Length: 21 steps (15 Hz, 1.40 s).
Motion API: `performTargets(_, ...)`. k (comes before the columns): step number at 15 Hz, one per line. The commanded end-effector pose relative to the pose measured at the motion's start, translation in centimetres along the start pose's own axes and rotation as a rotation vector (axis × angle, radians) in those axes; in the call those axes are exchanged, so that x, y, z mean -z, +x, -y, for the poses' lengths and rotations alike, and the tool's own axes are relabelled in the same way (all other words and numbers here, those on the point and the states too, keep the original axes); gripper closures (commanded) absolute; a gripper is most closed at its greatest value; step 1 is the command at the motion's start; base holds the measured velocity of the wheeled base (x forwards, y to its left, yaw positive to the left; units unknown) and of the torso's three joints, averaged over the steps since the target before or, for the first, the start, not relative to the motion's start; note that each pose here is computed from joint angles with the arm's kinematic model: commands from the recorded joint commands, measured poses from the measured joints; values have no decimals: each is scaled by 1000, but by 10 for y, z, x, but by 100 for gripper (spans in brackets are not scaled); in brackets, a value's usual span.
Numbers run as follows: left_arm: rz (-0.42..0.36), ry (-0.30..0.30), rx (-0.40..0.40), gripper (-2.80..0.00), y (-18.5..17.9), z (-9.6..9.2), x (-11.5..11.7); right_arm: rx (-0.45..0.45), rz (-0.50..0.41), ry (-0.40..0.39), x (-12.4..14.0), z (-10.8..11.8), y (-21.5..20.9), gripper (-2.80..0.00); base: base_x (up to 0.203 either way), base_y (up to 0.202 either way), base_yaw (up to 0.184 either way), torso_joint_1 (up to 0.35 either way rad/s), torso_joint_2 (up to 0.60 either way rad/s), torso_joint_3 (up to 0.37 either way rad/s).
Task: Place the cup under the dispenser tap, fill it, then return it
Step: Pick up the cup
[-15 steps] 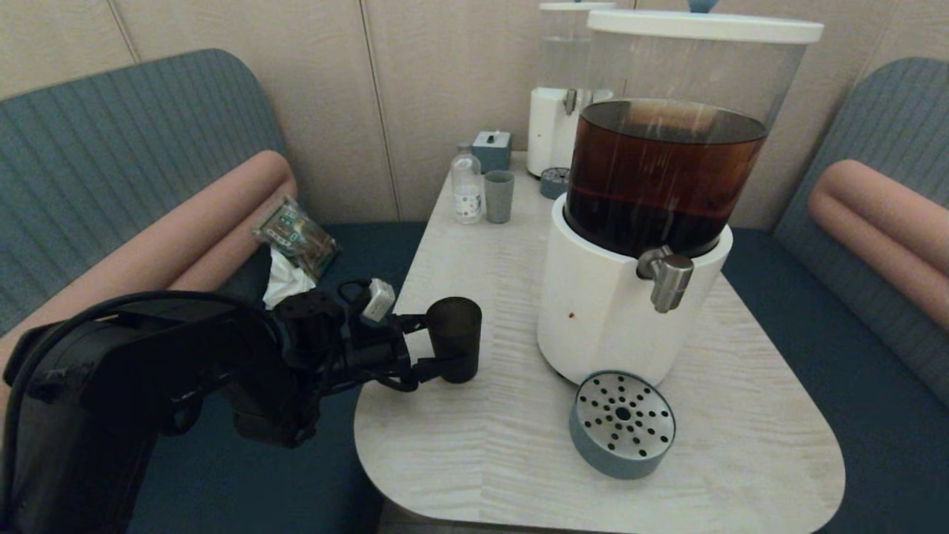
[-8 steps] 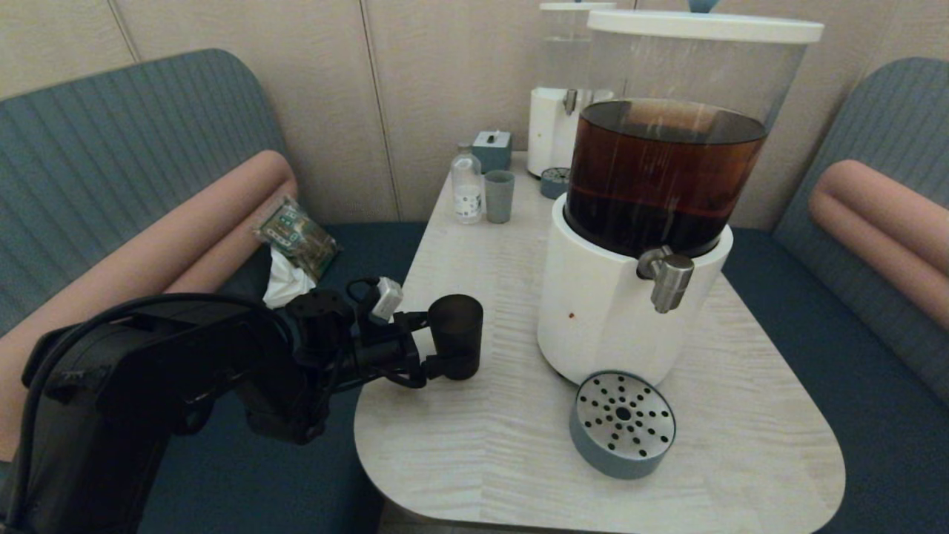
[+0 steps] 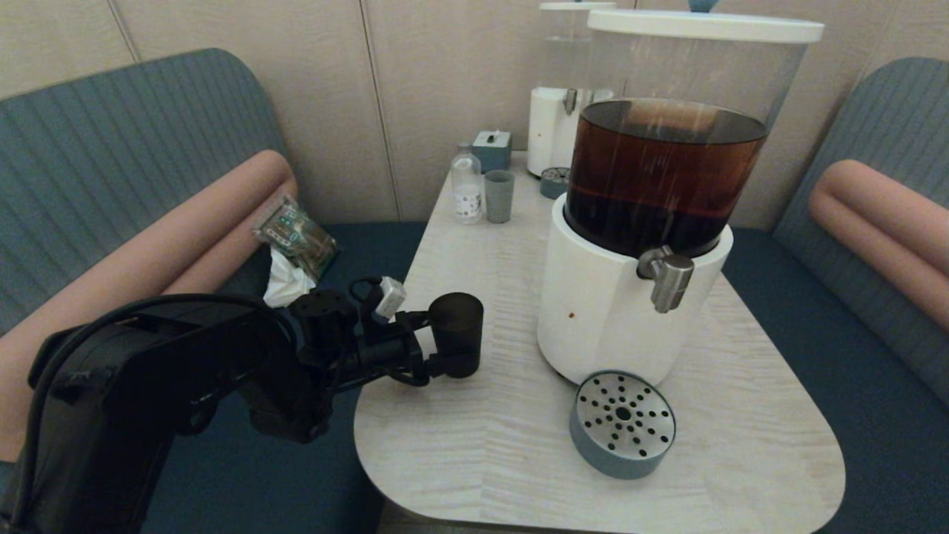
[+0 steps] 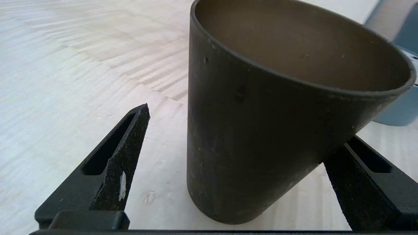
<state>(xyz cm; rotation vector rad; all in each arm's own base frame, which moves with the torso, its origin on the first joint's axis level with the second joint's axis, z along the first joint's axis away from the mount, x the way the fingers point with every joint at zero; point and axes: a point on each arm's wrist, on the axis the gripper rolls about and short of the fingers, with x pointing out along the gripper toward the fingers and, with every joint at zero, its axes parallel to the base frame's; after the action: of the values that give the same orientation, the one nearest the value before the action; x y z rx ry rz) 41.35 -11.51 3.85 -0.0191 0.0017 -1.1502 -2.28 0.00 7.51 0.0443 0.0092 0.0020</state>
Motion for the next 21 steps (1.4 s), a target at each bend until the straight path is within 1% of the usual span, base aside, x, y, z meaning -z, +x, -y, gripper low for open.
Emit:
performTargets(1, 4, 3, -3, -280, 0, 0, -1, -1, -2, 0, 0, 0, 0, 0, 0, 0, 0, 0, 0, 0)
performTargets(17, 9, 1, -12, -280, 1, -1, -3, -1, -2, 0, 0, 0, 0, 0, 0, 0, 0, 0, 0, 0)
performTargets(18, 8, -3, -12, 0, 1, -2, -3, -1, -2, 0, 0, 0, 0, 0, 0, 0, 0, 0, 0, 0)
performTargets(21, 5, -11, -12, 0, 1, -1, -2, -1, -2, 0, 0, 0, 0, 0, 0, 0, 0, 0, 0, 0)
